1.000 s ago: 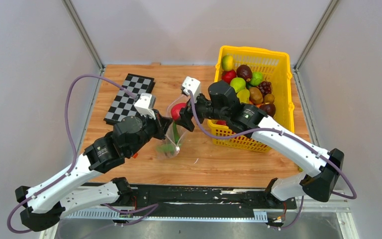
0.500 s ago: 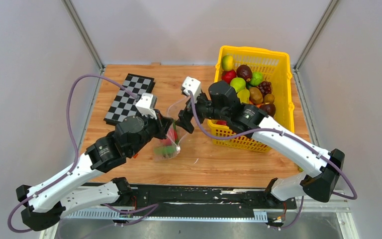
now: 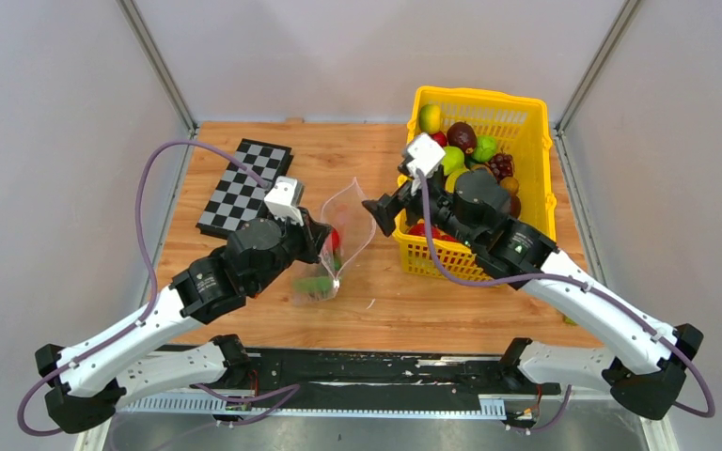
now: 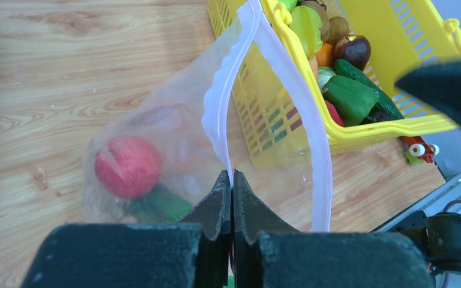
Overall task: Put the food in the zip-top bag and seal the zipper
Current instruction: Pick up the fake vegetable from the bin.
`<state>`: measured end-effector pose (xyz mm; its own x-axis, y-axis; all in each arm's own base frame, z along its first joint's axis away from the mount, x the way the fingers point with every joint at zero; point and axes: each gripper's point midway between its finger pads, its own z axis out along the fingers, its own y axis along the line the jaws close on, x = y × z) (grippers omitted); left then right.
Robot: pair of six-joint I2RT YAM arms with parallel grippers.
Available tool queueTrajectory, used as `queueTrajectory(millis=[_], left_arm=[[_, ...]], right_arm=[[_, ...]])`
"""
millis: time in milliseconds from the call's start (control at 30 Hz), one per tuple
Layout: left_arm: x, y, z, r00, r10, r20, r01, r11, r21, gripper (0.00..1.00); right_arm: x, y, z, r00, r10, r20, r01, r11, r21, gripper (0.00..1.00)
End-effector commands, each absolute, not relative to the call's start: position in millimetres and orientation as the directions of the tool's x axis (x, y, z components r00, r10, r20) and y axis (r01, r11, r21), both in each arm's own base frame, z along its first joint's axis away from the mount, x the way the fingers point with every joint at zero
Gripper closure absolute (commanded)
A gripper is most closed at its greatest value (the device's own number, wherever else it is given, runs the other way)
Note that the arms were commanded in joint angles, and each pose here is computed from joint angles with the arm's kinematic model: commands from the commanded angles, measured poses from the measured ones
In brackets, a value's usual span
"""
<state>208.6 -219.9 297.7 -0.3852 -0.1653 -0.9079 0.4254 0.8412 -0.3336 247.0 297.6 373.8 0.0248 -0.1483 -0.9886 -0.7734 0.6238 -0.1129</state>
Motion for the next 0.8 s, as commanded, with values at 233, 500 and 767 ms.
queueTrajectory(millis=[233, 500, 767], left_arm=[[211.6, -232.1, 306.3, -0.379, -0.203, -0.903, 0.443, 0.817, -0.369, 1.00], [211.5, -229.9, 305.3, -0.378, -0.192, -0.906, 0.440, 0.823, -0.359, 1.00], [212.7, -231.3, 308.0, -0.373, -0.182, -0.910, 0.445, 0.825, -0.347, 1.00]], right_arm=[[322.0, 199.9, 326.0, -0.292, -0.101, -0.951, -0.472, 0.880, 0.052, 0.02], [302.5, 170.7, 255.8, -0.606, -0.219, -0.764, -0.591, 0.767, 0.249, 0.09], [285.9, 174.6, 230.5, -0.673, -0.280, -0.684, -0.637, 0.689, 0.344, 0.07]])
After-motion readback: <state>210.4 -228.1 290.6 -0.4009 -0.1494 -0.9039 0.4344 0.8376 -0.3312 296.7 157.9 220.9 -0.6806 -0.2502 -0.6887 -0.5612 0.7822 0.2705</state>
